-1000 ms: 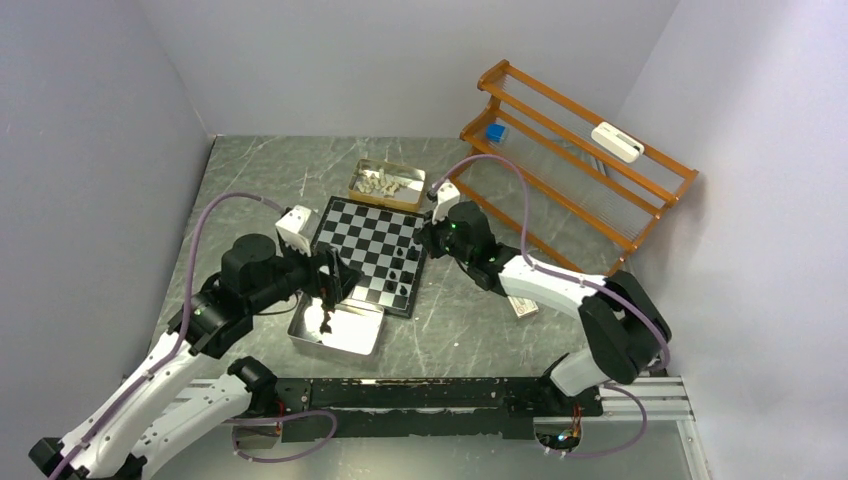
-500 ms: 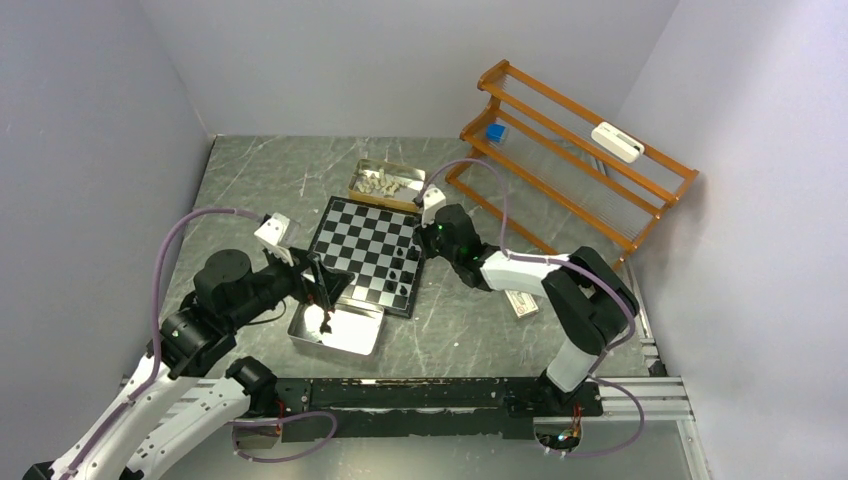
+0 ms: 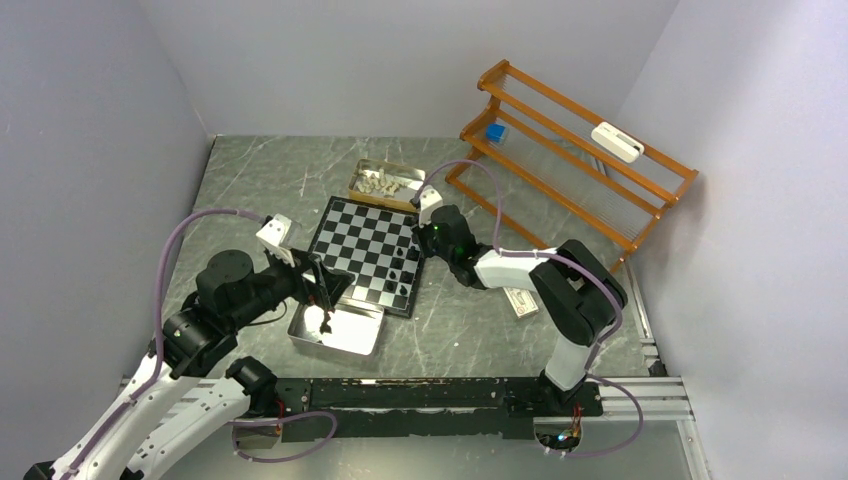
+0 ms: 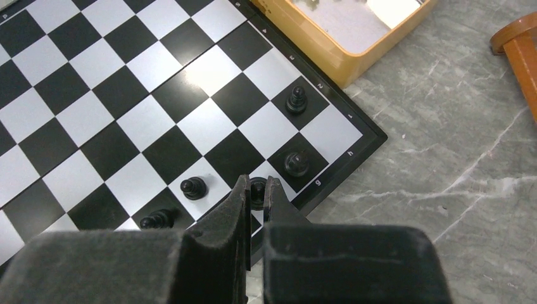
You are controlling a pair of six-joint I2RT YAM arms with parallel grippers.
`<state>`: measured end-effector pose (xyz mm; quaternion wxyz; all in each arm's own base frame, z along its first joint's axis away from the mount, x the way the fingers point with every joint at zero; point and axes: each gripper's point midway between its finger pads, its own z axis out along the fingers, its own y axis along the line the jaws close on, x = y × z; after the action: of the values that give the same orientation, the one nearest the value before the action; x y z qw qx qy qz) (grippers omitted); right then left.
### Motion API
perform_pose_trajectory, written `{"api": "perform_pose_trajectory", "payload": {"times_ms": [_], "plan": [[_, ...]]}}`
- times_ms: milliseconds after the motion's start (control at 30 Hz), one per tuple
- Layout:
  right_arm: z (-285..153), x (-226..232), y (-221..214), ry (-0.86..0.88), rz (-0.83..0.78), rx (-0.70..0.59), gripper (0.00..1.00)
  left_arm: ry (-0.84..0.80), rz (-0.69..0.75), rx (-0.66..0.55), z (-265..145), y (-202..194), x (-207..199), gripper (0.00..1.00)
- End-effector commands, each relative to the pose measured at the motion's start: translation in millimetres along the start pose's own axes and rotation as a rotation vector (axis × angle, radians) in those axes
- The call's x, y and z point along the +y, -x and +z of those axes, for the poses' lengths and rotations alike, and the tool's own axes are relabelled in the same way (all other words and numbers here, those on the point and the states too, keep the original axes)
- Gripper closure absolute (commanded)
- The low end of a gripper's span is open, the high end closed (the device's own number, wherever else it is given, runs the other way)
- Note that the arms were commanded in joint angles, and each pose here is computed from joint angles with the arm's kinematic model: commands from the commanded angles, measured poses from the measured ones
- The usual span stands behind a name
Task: Set up the chess pieces on the board
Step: Place the chess piece on the chessboard.
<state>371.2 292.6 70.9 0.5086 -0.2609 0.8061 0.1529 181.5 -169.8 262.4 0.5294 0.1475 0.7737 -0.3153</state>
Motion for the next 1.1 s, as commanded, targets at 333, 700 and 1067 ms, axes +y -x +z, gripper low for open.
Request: {"api": "perform_pose_trajectory", "payload": {"times_ms": [333, 700, 1067], "plan": [[15.6, -12.6, -3.2, -0.058, -0.048, -0.006, 0.95, -0.008, 0.020, -0.035, -1.6, 5.7, -0.8, 0.00], [21.0, -11.4, -12.9, -0.058, -0.030, 0.019, 0.94, -0.011, 0.018, -0.030, -0.4, 4.4, -1.2, 0.00], [19.9, -13.7, -11.3, -0.068, -0.021, 0.030, 0.90, -0.011, 0.021, -0.028, 0.2, 4.2, -1.0, 0.00]]}}
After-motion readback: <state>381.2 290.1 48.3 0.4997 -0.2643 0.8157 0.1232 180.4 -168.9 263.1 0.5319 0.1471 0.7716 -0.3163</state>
